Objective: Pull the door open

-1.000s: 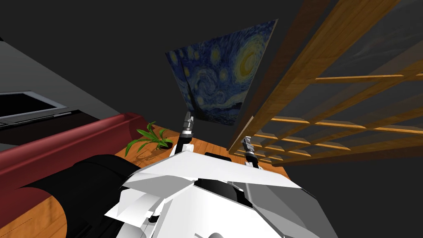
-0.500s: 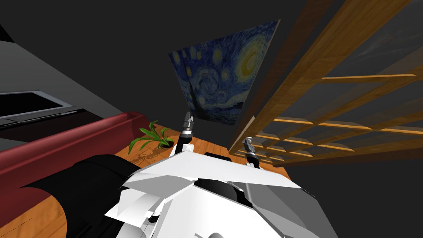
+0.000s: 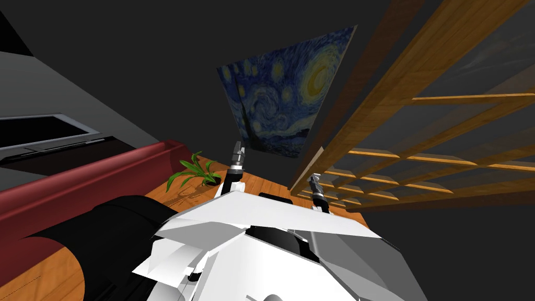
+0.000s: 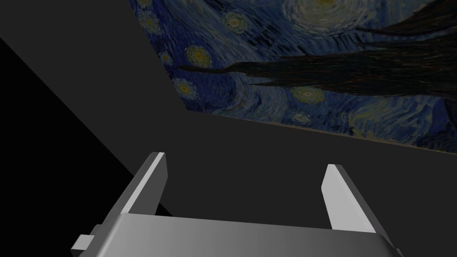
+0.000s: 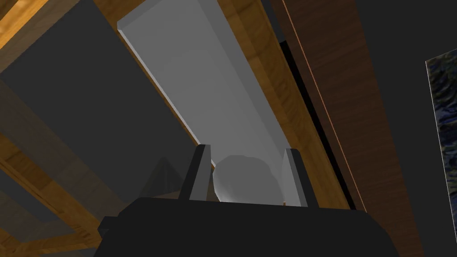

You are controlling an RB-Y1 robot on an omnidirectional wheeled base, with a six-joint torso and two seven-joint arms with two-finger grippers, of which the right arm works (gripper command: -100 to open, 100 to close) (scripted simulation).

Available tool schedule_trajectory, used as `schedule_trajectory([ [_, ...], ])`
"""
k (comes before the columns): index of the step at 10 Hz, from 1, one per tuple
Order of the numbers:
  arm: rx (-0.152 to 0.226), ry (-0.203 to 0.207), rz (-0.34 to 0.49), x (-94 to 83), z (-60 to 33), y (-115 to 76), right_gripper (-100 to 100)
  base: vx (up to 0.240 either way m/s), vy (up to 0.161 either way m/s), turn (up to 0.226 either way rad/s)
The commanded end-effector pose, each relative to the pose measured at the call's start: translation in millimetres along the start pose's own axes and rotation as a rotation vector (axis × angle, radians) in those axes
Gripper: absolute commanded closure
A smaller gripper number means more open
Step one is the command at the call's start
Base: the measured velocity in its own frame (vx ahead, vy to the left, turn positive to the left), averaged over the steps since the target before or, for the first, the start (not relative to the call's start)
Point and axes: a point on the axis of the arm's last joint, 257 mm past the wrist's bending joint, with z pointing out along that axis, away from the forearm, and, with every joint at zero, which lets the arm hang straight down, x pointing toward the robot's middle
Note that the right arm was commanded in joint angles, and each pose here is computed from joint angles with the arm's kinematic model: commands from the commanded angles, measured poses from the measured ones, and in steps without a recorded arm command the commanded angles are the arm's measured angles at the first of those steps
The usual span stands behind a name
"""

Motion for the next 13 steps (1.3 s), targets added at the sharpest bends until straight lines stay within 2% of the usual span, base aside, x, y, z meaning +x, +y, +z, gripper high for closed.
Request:
schedule_trajectory([
  [1,0.029,0.007,0.045,-1.0,-7.2,-15.4,100,-0.016,0.007,0.041],
  [3,0.033,0.005,0.087,-2.1,-8.1,-18.0,100,-0.024,0.008,0.045],
  [5,0.033,0.005,0.087,-2.1,-8.1,-18.0,100,-0.004,0.001,-0.005],
  [7,0.039,0.000,0.156,-4.5,-9.2,-22.3,100,-0.022,-0.001,0.061],
  [9,0.039,0.000,0.172,-4.5,-9.2,-22.3,100,-0.018,0.004,0.010],
  [13,0.048,-0.009,0.294,-8.2,-10.9,-28.6,100,-0.023,0.003,0.044],
])
